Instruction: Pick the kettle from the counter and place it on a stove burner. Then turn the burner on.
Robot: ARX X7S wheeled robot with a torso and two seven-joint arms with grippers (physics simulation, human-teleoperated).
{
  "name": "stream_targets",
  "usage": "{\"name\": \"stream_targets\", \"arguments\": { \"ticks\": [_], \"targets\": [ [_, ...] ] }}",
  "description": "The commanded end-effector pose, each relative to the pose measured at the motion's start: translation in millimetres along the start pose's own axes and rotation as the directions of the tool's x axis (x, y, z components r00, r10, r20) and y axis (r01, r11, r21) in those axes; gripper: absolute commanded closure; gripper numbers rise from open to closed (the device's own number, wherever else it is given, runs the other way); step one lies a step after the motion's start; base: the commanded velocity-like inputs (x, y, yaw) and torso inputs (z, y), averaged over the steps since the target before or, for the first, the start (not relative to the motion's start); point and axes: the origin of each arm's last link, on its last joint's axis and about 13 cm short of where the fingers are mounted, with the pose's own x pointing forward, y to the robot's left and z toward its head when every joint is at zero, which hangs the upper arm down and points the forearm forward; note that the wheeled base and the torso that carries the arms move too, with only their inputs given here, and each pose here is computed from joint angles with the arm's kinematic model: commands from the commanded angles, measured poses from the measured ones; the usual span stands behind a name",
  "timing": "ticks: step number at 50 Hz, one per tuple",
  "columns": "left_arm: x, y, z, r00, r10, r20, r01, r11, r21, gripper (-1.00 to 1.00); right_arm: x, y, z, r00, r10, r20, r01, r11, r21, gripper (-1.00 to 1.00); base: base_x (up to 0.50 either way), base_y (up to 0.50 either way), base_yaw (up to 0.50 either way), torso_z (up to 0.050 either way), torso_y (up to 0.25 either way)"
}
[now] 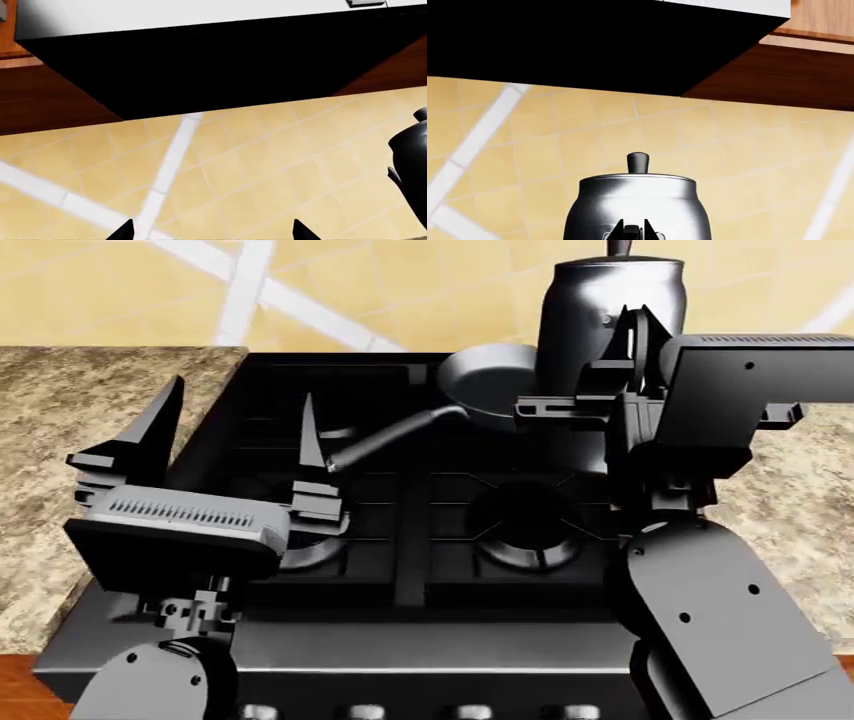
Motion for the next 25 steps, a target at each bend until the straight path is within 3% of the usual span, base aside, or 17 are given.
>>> {"name": "stream_targets", "arguments": {
  "ticks": [1, 7, 25],
  "targets": [
    [0.1, 0.4, 0.3, 1.0, 0.001, 0.001, -0.001, 1.0, 0.0, -1.0, 0.3, -0.8, 2.2, 1.0, -0.009, 0.015, 0.009, 1.0, -0.004, 1.0, 0.0, 0.5, 0.0, 0.0, 0.0],
    [0.2, 0.3, 0.3, 1.0, 0.0, 0.002, 0.0, 1.0, 0.0, -1.0, -0.2, -1.2, 2.1, 1.0, -0.008, 0.016, 0.008, 1.0, 0.004, 1.0, 0.0, 0.39, 0.0, 0.0, 0.0],
    [-0.2, 0.0, 1.0, 1.0, 0.0, 0.004, 0.0, 1.0, 0.002, -1.0, -1.9, -0.2, -0.7, 1.0, 0.006, 0.019, -0.006, 1.0, 0.009, 1.0, 0.0, 0.0, 0.0, 0.0, 0.001]
  ]
}}
